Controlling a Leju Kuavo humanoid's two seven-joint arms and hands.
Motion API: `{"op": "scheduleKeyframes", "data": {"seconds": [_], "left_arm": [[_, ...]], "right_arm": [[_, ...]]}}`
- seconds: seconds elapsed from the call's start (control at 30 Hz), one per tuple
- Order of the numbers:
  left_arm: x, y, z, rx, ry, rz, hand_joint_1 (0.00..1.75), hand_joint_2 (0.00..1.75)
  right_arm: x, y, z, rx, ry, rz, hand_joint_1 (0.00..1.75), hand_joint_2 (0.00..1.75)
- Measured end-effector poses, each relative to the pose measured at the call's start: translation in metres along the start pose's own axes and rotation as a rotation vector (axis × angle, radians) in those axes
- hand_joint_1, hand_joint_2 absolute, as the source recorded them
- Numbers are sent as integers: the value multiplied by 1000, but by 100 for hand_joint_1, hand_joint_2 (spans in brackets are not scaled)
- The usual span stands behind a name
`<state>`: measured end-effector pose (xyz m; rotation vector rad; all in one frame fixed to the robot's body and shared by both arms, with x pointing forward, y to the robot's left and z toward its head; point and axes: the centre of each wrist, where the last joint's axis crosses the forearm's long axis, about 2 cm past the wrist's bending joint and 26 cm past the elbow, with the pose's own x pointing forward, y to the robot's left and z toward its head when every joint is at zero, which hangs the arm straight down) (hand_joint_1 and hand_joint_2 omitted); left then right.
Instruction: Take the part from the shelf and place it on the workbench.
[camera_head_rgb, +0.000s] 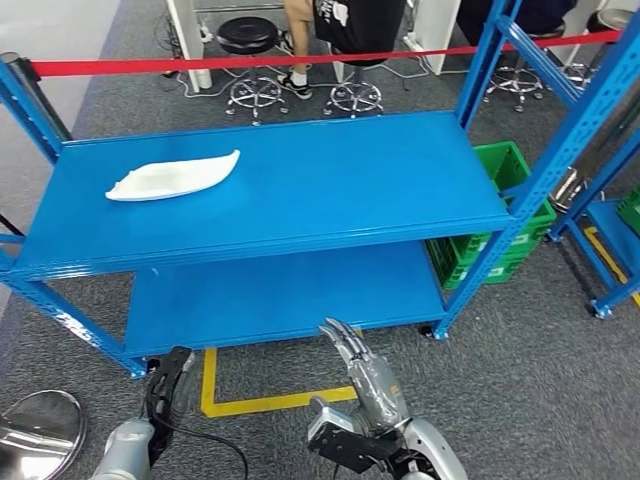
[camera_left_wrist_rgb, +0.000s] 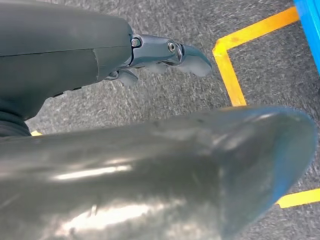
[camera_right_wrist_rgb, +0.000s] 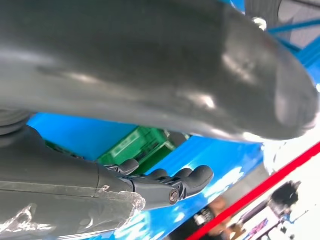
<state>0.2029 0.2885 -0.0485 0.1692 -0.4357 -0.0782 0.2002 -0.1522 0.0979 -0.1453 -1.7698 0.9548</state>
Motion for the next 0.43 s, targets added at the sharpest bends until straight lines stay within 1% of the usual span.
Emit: {"op": "scheduleKeyframes", "data": {"seconds": [0.3, 0.43], "left_arm": [[-1, 0, 0, -1, 3, -1, 0, 0], [-5, 1, 0, -3, 7, -4, 0, 175]], "right_arm": [[-1, 1, 0, 8, 11, 5, 0, 0], [-1, 0, 0, 11, 17, 13, 0, 175]]}}
